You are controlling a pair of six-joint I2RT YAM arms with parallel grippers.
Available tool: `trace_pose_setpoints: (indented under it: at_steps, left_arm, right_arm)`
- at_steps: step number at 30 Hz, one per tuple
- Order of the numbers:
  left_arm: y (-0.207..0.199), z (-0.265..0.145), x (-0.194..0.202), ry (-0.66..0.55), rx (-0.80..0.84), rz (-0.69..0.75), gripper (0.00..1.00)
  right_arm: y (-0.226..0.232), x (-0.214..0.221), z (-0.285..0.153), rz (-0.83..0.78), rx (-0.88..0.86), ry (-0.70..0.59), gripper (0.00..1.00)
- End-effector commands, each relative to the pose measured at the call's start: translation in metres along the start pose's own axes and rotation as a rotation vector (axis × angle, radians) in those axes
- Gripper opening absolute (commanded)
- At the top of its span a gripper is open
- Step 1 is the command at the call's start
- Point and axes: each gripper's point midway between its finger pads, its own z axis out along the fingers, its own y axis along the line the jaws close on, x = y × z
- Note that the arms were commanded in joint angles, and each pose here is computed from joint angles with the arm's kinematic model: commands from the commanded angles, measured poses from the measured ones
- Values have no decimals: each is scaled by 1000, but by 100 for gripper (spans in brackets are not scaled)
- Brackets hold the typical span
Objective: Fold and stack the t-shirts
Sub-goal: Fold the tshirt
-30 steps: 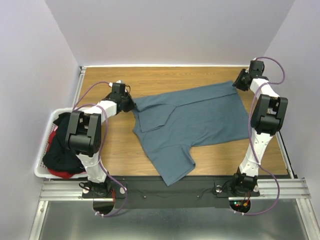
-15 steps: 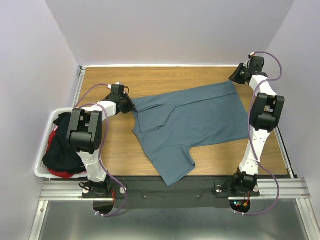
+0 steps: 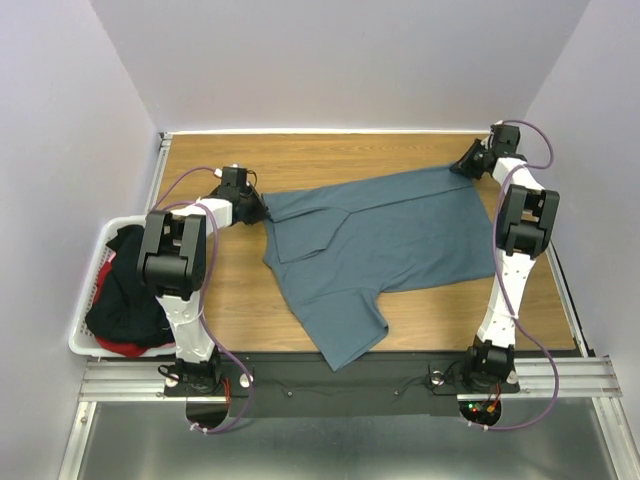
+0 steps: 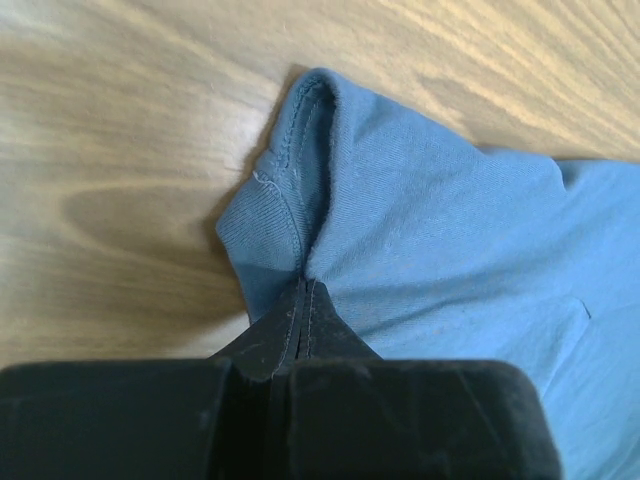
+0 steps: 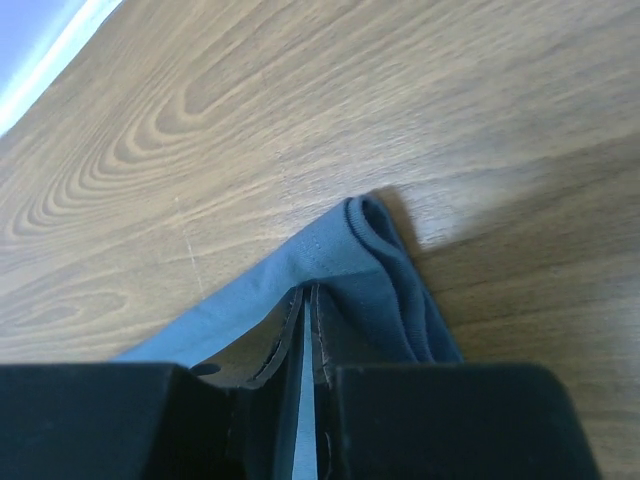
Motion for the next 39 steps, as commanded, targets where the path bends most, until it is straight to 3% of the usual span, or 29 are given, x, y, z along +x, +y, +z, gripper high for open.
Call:
trace_pose_setpoints:
  at_steps: [1, 3, 4, 5, 11, 17, 18, 23, 26, 27, 29, 30, 33, 39]
  left_arm:
    - [10, 6, -15, -7, -50, -15, 0]
    - [8, 9, -22, -12, -49, -18, 0]
    - [17, 10, -37, -71, -112, -19, 0]
    - [22, 9, -35, -57, -123, 68, 0]
    - [17, 6, -38, -66, -110, 74, 0]
    - [-8, -22, -72, -170, -64, 135, 31]
    - [-11, -27, -76, -182, -61, 145, 41]
    - [-33, -65, -84, -255, -57, 242, 60]
    - [-49, -86, -64, -262, -64, 338, 68]
    - [-50, -90, -55, -250, -80, 401, 74]
    - [-60, -98, -36, -246, -97, 511, 74]
    - [-76, -100, -9, -210, -78, 638, 74]
    - [-86, -101, 39, -144, -78, 822, 74]
    - [-92, -82, 93, 2, -62, 935, 70]
  right_arm:
    - [-35, -15, 0, 82, 107, -68, 13]
    - [-41, -17, -4, 98, 128, -77, 13]
    - [-38, -22, -9, 83, 125, -88, 13]
    - [-36, -24, -11, 72, 118, -90, 13]
    - [-10, -37, -30, 15, 37, -98, 14]
    - [27, -43, -67, -21, -58, -101, 18]
    - [33, -44, -73, -27, -68, -106, 20]
    - [60, -36, -114, -49, -102, -110, 38]
    - [77, -28, -137, -80, -108, -112, 52]
    - [81, -12, -139, -91, -106, -83, 61]
    - [94, 4, -153, -132, -101, -71, 71]
    - [91, 22, -154, -137, -89, -38, 73]
    - [100, 55, -167, -162, -83, 3, 75]
    - [116, 114, -180, -189, -119, 98, 84]
